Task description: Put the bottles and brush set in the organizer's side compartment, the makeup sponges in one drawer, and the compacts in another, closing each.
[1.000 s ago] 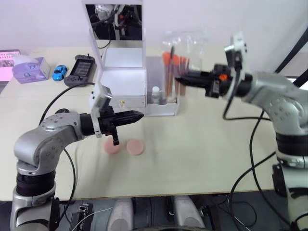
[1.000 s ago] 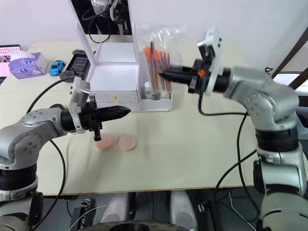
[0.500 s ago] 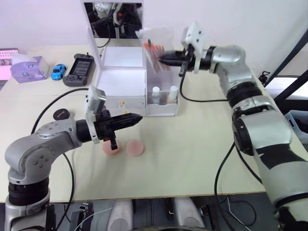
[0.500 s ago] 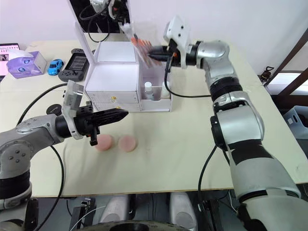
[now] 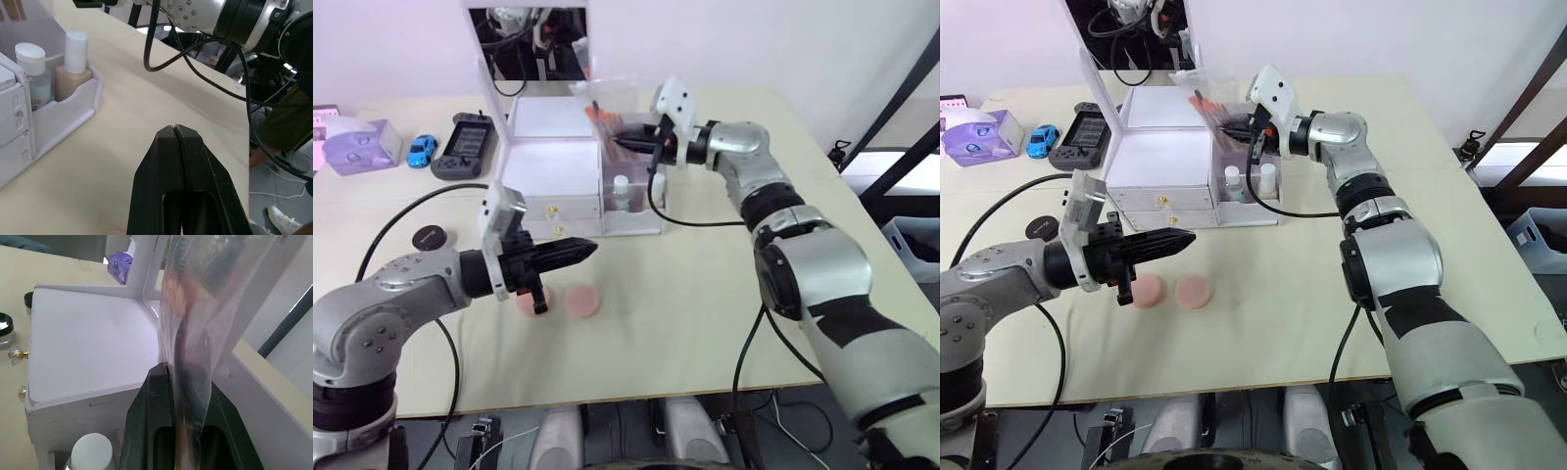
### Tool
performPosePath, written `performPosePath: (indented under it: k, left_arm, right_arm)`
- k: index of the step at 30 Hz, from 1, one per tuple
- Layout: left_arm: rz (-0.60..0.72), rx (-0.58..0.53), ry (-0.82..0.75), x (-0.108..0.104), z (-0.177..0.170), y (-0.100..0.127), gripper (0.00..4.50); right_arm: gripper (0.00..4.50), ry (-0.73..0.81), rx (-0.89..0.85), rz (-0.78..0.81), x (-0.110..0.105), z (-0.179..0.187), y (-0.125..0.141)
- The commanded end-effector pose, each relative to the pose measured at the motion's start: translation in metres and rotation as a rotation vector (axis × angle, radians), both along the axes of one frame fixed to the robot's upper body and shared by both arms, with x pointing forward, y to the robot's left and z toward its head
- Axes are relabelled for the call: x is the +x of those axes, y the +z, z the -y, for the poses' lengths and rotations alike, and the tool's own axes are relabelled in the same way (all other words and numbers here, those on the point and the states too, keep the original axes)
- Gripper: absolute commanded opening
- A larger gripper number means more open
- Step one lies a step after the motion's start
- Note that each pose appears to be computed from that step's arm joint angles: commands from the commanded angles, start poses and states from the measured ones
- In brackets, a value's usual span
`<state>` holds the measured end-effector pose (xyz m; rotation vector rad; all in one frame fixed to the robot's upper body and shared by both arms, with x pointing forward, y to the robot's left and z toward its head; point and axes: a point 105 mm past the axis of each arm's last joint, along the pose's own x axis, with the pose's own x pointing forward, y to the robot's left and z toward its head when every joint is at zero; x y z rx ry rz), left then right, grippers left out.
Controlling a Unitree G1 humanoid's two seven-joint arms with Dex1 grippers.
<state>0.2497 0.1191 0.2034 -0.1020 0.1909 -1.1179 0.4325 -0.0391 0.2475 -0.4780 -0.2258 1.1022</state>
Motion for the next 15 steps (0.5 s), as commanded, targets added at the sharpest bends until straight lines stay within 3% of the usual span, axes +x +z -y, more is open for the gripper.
performPosePath:
  k: [1, 2, 5, 11, 15]
  left_arm:
    - [0.047, 0.001, -0.006, -0.004, 0.000, 0.010, 0.00]
    - [0.047, 0.002, -0.006, -0.004, 0.000, 0.010, 0.00]
    - [0.044, 0.009, -0.004, -0.004, 0.000, 0.009, 0.00]
    - [0.032, 0.025, -0.007, -0.003, -0.002, 0.007, 0.00]
    - [0.027, 0.028, -0.018, -0.002, 0.000, 0.006, 0.00]
  right_arm:
    - [0.04, 0.004, -0.003, 0.042, -0.001, -0.006, 0.007]
    - [0.04, 0.004, -0.009, 0.042, -0.001, -0.006, 0.006]
    - [1.16, -0.011, -0.039, 0.044, 0.000, -0.005, -0.001]
    - [4.28, -0.044, -0.042, 0.065, 0.003, 0.000, 0.001]
    - [4.44, -0.004, 0.004, 0.090, -0.001, 0.005, 0.016]
